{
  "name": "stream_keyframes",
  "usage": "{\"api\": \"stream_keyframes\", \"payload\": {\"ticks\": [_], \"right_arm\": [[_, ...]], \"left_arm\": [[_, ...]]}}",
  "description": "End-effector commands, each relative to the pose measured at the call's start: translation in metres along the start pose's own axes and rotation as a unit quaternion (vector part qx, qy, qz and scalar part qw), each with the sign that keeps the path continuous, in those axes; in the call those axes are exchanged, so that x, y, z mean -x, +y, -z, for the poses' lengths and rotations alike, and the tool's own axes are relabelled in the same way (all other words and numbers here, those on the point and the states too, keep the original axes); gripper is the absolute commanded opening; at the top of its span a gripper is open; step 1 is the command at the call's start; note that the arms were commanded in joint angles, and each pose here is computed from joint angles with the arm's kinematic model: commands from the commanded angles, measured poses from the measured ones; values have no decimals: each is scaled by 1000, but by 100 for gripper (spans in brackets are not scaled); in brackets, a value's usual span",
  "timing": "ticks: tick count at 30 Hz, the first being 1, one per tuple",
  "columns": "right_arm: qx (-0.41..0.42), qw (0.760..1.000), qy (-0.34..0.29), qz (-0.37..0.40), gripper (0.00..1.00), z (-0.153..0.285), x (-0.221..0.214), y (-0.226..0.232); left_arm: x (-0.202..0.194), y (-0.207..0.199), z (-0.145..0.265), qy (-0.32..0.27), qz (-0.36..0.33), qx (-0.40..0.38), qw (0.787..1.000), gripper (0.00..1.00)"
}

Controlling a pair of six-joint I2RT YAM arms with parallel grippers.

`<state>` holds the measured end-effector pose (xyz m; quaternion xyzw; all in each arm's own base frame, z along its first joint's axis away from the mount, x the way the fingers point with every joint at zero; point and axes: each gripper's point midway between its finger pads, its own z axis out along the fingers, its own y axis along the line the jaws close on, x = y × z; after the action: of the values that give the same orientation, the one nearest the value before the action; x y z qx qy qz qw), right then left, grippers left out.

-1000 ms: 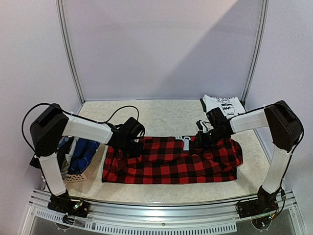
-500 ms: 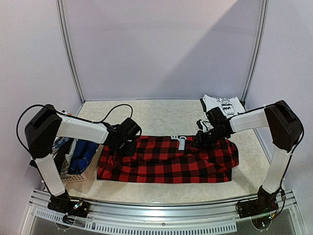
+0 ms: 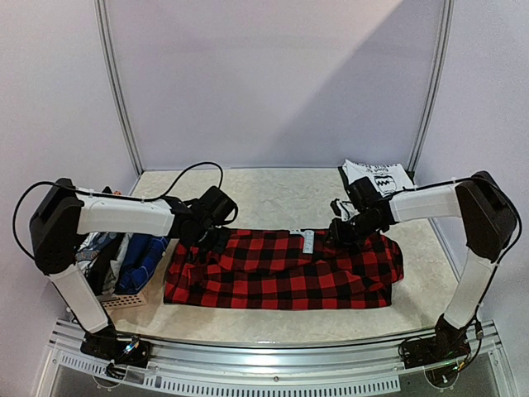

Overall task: Fold and stack the mixed laundry pile
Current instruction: Adjust the 1/3-folded shirt at the center of the board.

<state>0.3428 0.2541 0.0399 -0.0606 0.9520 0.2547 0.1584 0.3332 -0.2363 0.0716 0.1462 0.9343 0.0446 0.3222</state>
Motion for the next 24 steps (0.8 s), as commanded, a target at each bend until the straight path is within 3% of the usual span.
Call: {"api": "stream_keyframes", "payload": {"ticks": [1, 10, 17, 24], "right_arm": [[-2, 1000, -23, 13, 30, 24, 3, 22], [-20, 1000, 1, 22, 40, 21, -34, 38], [-35, 997, 54, 43, 41, -2, -70, 54], [-77, 993, 79, 38, 41, -13, -86, 34]], "left_arm": [[-2, -19, -12, 6, -22, -26, 999, 49], [-3, -31, -39, 16, -26, -38, 999, 48], [0, -26, -48, 18, -24, -38, 999, 47], [-12, -17, -58, 38, -24, -26, 999, 46]]}}
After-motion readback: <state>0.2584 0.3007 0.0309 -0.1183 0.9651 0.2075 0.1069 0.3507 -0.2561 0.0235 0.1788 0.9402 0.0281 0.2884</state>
